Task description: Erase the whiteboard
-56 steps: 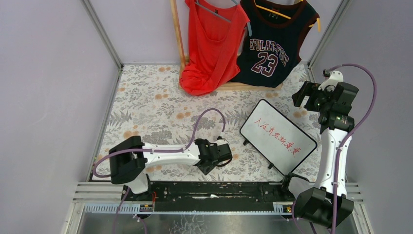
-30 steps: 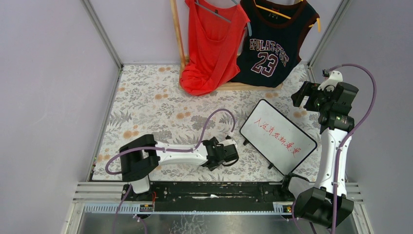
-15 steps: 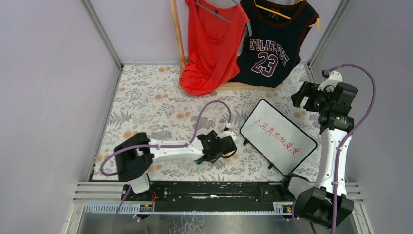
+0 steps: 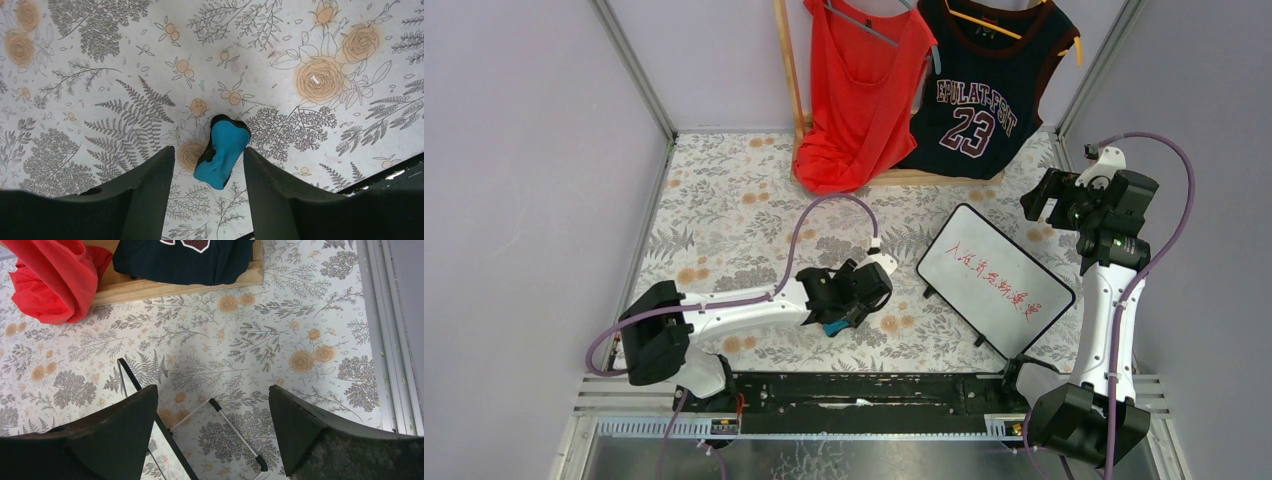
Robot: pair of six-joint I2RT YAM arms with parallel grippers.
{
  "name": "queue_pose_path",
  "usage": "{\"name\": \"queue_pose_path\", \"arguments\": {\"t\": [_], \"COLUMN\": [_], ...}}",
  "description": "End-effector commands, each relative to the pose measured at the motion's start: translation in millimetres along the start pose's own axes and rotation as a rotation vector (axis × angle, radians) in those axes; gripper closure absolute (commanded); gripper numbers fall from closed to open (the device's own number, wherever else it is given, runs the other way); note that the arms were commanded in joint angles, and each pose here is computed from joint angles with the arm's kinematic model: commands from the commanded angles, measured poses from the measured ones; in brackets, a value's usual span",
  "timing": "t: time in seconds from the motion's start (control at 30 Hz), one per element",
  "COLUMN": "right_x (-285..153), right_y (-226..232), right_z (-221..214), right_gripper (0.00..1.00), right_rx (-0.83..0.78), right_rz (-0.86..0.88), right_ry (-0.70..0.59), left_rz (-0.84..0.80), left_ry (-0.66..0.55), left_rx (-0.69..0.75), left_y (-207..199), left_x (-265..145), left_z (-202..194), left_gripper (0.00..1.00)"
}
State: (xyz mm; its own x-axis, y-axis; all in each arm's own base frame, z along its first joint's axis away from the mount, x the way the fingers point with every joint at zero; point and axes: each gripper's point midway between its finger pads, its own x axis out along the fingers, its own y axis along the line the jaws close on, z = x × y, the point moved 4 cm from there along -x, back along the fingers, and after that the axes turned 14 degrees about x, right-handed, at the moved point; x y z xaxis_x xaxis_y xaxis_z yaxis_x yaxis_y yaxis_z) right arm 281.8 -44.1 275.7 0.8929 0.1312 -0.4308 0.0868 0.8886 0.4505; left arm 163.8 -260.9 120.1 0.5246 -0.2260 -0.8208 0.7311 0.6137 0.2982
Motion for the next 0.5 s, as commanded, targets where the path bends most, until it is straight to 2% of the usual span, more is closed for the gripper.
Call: {"name": "queue_pose_path", "arguments": {"t": [0.0, 0.17, 0.47], "right_x": [-3, -2, -1], "right_y": [7, 7, 6], "right_z": [11, 10, 9], "right_gripper": [0.12, 0.12, 0.12], "right_rx": [-0.042, -0.04, -0.038], "right_rz": [0.036, 0.035, 0.036], "right_ry": [-0.048, -0.045, -0.04], "left_rz": [-0.05, -0.082, -0.139], "left_ry": [0.036, 0.079, 0.179], "left_rx": [-0.016, -0.03, -0.008], "left_y": [-8, -10, -18], "left_x": [6, 10, 10], "left_z": [-8, -17, -34], "left_gripper": [0.5, 0.54, 0.49]}}
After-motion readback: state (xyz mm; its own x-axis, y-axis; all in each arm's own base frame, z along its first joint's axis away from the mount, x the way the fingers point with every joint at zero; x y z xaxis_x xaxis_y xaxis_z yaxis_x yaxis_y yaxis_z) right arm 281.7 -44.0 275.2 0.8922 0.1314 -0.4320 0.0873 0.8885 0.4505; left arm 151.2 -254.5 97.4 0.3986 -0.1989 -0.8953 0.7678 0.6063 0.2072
